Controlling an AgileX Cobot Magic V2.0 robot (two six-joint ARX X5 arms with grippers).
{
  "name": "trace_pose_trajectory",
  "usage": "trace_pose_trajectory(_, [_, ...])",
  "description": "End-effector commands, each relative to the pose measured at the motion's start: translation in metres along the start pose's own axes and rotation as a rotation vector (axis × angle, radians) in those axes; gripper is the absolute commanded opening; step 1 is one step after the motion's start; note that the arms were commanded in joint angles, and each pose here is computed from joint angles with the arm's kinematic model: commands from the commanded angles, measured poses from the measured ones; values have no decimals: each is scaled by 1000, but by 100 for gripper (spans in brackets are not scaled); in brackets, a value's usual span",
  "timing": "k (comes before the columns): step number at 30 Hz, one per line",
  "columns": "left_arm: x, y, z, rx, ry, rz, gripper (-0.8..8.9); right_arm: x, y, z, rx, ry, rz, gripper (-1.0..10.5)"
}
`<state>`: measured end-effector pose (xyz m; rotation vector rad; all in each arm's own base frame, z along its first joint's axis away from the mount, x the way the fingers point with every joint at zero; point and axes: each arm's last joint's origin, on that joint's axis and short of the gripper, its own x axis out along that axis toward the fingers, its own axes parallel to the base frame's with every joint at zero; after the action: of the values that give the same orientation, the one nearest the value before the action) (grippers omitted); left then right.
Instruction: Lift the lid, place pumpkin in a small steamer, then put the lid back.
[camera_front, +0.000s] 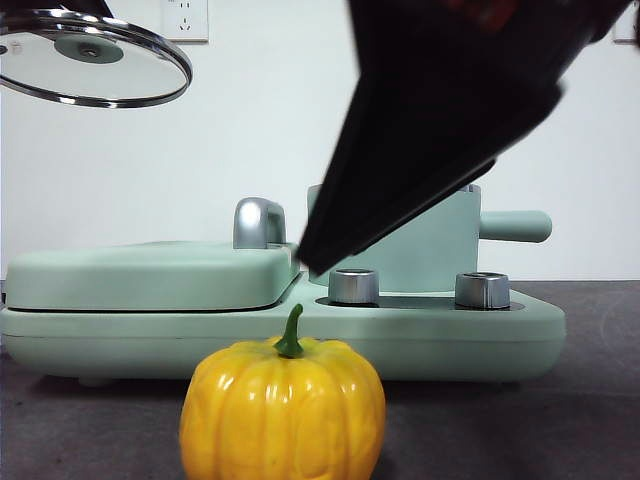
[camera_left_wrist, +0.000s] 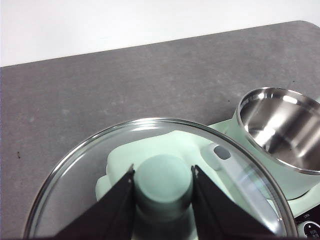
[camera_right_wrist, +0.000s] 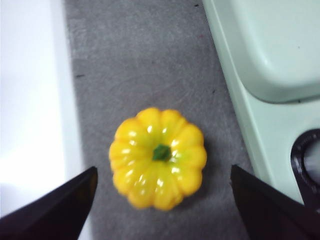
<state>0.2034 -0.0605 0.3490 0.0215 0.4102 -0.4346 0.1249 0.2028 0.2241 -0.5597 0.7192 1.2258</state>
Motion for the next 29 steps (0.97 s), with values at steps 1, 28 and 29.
trace_pose_trajectory(1, [-3, -1, 8, 1, -48, 0, 10, 9, 0, 6, -10, -14, 7, 459])
trace_pose_trajectory(28, [-3, -1, 7, 16, -47, 0, 10, 54, -5, -7, 77, 125, 53, 491])
trace_pose_trajectory(29, [-3, -1, 7, 16, -47, 0, 10, 56, -5, -8, 83, 134, 55, 477])
